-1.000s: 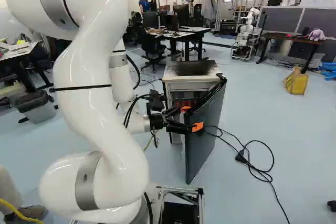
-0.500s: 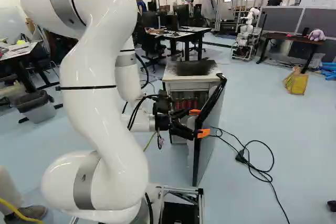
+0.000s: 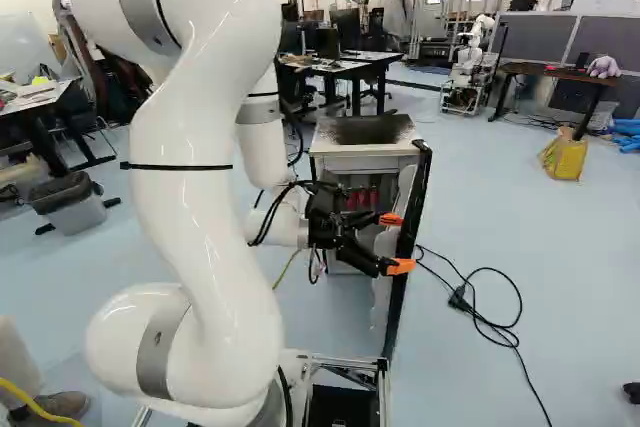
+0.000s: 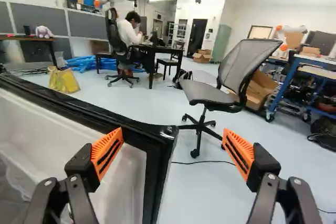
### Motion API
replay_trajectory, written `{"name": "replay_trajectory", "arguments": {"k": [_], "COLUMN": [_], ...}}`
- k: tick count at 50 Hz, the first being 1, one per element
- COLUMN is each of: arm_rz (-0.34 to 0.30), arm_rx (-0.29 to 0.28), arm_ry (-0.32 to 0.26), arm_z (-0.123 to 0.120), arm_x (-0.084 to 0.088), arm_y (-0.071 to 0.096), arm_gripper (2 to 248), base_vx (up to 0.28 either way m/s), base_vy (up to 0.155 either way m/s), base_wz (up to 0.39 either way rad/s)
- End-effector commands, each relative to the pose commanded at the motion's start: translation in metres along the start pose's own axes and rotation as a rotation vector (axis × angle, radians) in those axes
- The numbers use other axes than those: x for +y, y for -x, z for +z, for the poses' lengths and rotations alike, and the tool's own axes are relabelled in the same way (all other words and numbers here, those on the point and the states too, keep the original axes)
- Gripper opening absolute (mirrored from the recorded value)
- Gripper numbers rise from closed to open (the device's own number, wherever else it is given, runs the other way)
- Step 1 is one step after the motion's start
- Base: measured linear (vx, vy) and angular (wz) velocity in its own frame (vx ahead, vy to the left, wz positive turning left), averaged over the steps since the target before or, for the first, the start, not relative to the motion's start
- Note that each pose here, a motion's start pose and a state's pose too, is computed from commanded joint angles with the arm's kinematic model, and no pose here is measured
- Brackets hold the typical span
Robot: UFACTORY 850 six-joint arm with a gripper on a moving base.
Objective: Grab a drink from the fridge
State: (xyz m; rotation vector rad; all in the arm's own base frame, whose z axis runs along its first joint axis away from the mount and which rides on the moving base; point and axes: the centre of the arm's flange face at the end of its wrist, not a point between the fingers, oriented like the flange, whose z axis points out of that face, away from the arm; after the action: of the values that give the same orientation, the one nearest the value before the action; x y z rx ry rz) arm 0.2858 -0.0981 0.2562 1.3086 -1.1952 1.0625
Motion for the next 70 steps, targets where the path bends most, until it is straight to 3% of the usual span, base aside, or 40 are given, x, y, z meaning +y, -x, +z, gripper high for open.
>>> {"name": "replay_trajectory", "arguments": {"k": [21,70], "arm_rz": [0.056,0.22], "arm_rx": [-0.012,-0.01], "arm_ry": [0.143,0.382], "arm_z": [0.036,0.139], "arm_x": [-0.01,-0.053], "arm_y": [-0.005,-0.022], "arm_gripper": [247,247], "base_vx": [0.0,0.0], "base_vy": [0.0,0.0], "base_wz": [0.0,0.0]}}
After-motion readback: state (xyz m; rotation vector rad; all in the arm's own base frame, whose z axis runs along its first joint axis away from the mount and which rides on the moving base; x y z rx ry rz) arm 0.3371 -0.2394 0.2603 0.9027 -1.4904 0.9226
